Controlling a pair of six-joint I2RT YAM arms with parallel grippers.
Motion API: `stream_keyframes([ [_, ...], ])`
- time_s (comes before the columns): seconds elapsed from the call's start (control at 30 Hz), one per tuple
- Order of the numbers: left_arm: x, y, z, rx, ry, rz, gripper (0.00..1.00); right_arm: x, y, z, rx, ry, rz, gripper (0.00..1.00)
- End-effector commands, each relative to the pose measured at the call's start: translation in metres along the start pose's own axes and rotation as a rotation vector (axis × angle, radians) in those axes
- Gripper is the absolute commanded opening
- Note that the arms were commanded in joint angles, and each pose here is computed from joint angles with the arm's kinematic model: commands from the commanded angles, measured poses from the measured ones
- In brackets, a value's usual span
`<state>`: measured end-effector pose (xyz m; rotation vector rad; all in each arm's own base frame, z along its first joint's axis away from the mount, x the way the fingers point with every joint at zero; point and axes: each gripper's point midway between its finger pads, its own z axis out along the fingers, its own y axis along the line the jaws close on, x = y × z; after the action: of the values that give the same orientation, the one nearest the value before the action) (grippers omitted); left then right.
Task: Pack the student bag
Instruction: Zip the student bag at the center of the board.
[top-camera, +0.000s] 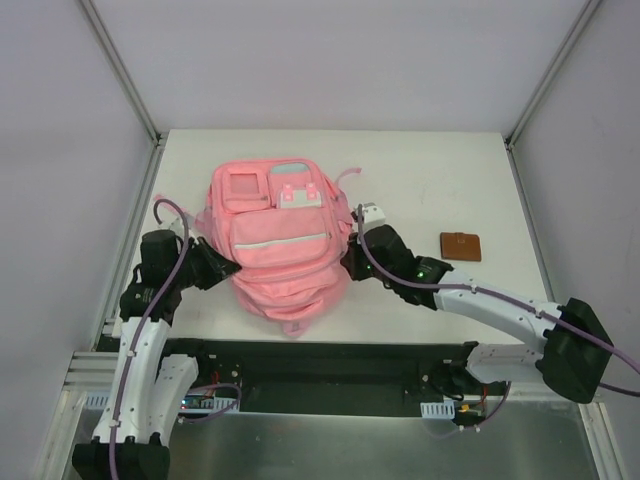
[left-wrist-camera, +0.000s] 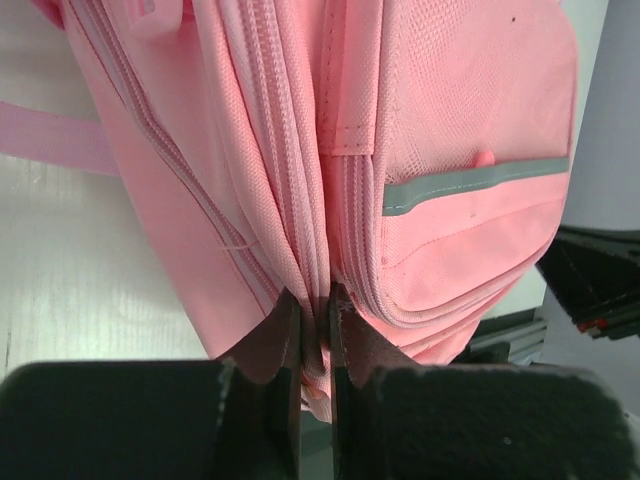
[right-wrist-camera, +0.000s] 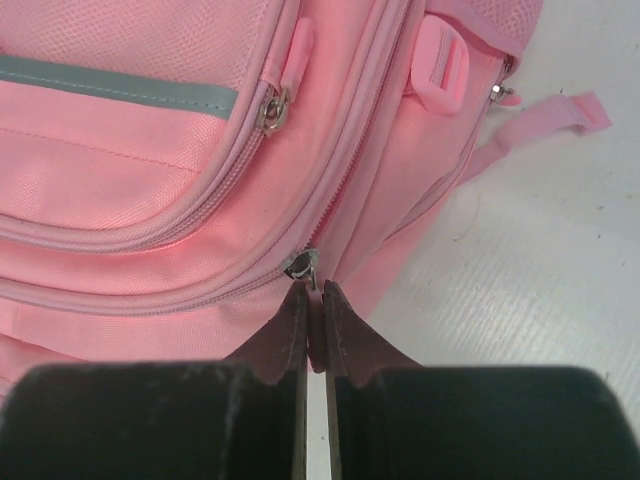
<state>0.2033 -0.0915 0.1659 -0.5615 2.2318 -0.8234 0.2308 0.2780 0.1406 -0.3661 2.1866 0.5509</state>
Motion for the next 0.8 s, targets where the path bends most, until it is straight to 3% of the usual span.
stream_keyframes([
  [0.0,-0.025,-0.012,-0.011,0.040,-0.029,0.211,0.00,-0.021,-0.051,0.008,0.158,-0.044,-0.106,0.01],
  [0.1,-0.018,-0.018,-0.015,0.092,0.013,0.251,0.00,-0.030,-0.054,0.024,0.129,-0.029,-0.112,0.01],
  [0.23,-0.002,-0.032,-0.020,0.193,0.116,0.272,0.00,-0.039,-0.066,0.047,0.118,0.010,-0.236,0.01],
  [0.27,0.003,-0.038,-0.022,0.240,0.148,0.273,0.00,-0.055,-0.062,0.051,0.100,-0.030,-0.253,0.01],
  [0.53,0.019,-0.042,-0.023,0.306,0.241,0.256,0.00,-0.100,-0.069,0.088,-0.093,-0.056,-0.323,0.01],
  [0.77,0.028,-0.039,-0.019,0.327,0.299,0.226,0.00,-0.130,-0.073,0.117,-0.111,-0.098,-0.482,0.01],
])
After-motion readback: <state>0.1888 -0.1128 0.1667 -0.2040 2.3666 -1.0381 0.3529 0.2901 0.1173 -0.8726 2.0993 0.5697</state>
